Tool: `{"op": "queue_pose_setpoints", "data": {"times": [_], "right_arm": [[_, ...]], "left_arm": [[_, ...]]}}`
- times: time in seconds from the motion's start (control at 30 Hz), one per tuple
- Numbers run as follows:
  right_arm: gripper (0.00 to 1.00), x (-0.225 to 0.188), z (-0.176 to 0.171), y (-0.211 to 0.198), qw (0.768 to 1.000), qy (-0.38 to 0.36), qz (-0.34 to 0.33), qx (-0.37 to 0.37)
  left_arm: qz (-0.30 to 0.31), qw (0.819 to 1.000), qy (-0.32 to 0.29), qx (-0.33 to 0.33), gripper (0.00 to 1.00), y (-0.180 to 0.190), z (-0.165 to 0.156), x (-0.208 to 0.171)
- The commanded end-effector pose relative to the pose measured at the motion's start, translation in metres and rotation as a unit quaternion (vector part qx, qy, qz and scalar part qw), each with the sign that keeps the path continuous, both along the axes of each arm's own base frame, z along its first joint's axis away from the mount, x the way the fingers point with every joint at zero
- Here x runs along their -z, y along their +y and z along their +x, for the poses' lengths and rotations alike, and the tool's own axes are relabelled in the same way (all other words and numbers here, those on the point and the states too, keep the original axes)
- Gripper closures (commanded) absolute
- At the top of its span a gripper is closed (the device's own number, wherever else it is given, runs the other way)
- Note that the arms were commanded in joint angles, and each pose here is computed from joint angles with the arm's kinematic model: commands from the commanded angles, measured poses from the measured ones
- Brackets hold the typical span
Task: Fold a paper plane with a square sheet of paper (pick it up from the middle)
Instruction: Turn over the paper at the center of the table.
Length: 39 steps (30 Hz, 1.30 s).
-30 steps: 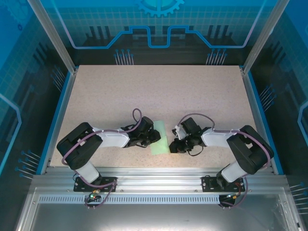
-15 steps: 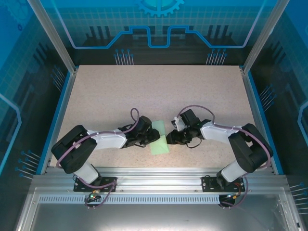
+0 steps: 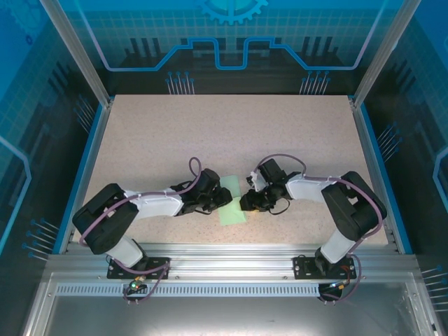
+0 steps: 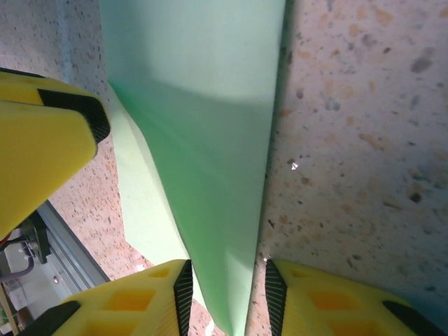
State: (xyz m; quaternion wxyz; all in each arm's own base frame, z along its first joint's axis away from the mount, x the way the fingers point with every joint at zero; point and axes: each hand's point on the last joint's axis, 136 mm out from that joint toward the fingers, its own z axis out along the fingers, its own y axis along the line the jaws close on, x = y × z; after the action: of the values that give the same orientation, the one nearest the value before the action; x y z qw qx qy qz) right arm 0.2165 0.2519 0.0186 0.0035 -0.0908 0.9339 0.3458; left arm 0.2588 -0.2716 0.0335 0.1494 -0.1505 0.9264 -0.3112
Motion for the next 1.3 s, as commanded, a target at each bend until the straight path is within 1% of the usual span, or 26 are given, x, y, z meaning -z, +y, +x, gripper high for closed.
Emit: {"op": "queue_pose_setpoints", "data": {"times": [0.0, 0.33, 0.5, 0.57, 0.67, 0.77, 0.87, 0.97, 1.03, 1.07, 1.1, 1.17, 1.2, 1.27], "right_arm": [[0.67, -0.005, -0.001, 0.013, 1.0, 0.003, 0.022, -0.018], [0.69, -0.012, -0.002, 0.014, 0.999, -0.001, 0.031, -0.014], [0.77, -0.016, -0.002, 0.018, 0.999, -0.001, 0.047, -0.016], [0.78, -0.017, -0.002, 0.019, 0.999, 0.0, 0.051, -0.017], [0.83, -0.018, -0.002, 0.017, 0.999, -0.001, 0.049, -0.013], [0.91, -0.023, -0.001, 0.017, 0.999, -0.008, 0.047, -0.013], [0.96, -0.032, -0.001, 0.009, 0.999, -0.022, 0.028, -0.011], [0.99, -0.049, 0.004, -0.004, 0.998, -0.056, -0.014, -0.006], [0.99, -0.063, 0.007, -0.018, 0.995, -0.085, -0.05, 0.003], [0.99, -0.07, 0.01, -0.025, 0.993, -0.1, -0.07, 0.009], [0.99, -0.075, 0.012, -0.036, 0.988, -0.114, -0.107, 0.018], [0.99, -0.094, 0.018, -0.061, 0.968, -0.155, -0.195, 0.031], [0.99, -0.105, 0.02, -0.075, 0.951, -0.178, -0.249, 0.038], [0.98, -0.131, 0.025, -0.104, 0.905, -0.223, -0.359, 0.057]], "left_arm": [[0.027, 1.0, 0.016, -0.004, 0.68, 0.008, -0.003, 0.015], [0.037, 0.999, 0.022, -0.007, 0.68, 0.012, -0.005, 0.018], [0.032, 0.999, 0.017, -0.008, 0.68, 0.011, -0.004, 0.014], [0.029, 0.999, 0.014, -0.008, 0.68, 0.011, -0.004, 0.011], [0.025, 1.0, 0.01, -0.011, 0.68, 0.012, -0.005, 0.008], [0.016, 1.0, -0.004, -0.015, 0.68, 0.014, -0.004, -0.003], [0.009, 0.999, -0.022, -0.024, 0.66, 0.02, -0.006, -0.017], [0.018, 0.998, -0.045, -0.043, 0.63, 0.036, -0.008, -0.032], [0.032, 0.996, -0.059, -0.056, 0.6, 0.051, -0.012, -0.039], [0.04, 0.995, -0.064, -0.062, 0.59, 0.058, -0.014, -0.041], [0.046, 0.994, -0.071, -0.07, 0.57, 0.066, -0.017, -0.044], [0.059, 0.991, -0.082, -0.086, 0.52, 0.082, -0.021, -0.048], [0.062, 0.99, -0.088, -0.094, 0.51, 0.09, -0.023, -0.051], [0.068, 0.987, -0.095, -0.107, 0.48, 0.103, -0.026, -0.052]]}}
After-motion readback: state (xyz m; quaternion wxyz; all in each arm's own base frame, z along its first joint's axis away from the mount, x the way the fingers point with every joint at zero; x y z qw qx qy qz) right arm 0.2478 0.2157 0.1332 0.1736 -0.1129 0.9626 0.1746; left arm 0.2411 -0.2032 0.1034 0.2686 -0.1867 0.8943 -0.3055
